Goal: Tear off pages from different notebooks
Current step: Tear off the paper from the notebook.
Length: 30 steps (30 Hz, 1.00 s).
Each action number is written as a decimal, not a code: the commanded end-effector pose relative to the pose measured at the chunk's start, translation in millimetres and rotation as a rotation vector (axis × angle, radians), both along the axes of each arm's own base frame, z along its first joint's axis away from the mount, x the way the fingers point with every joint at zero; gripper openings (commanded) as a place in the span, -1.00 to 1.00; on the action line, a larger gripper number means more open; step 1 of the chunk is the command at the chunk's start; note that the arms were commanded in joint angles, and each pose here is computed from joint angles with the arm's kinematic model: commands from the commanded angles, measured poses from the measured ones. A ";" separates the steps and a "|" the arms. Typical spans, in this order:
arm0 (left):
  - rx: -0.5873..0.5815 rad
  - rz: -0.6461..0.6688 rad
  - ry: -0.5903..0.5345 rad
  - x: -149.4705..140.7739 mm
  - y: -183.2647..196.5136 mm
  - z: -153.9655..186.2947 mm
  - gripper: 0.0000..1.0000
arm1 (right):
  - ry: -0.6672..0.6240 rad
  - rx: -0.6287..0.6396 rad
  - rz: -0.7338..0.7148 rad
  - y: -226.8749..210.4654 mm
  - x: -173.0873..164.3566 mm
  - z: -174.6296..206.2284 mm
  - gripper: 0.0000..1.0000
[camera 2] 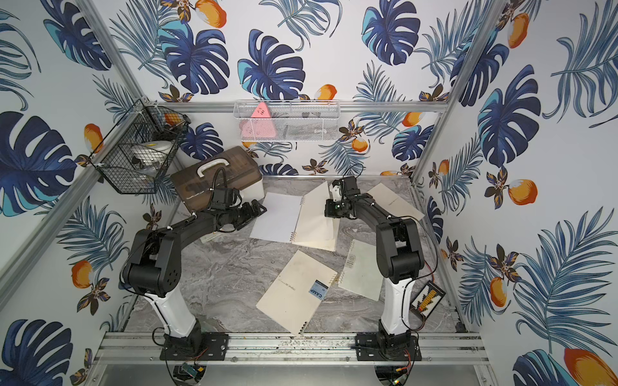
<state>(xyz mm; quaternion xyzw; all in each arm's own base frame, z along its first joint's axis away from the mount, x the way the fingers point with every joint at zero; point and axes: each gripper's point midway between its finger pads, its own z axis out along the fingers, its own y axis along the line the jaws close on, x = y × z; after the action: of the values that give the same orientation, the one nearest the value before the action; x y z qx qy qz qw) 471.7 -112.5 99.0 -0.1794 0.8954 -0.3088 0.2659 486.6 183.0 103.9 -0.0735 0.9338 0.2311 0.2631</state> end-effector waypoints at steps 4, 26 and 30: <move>0.017 -0.017 0.011 8.9 -0.7 -14.3 0.98 | -0.060 0.016 0.183 15.1 -16.0 32.5 -1.00; -0.094 -0.161 -0.018 29.4 -33.1 0.5 0.98 | -0.371 0.155 0.476 49.6 -44.4 139.5 -1.00; -0.155 -0.077 0.081 -1.6 -26.2 1.8 0.98 | -0.390 0.191 0.489 53.3 -47.7 151.5 -1.00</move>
<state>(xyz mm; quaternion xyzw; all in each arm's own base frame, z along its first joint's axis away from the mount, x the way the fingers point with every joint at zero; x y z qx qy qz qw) 487.8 -141.2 101.1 -0.1353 0.8887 -0.3702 0.2345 444.3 231.5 244.7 -0.3037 0.8086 0.3361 0.3754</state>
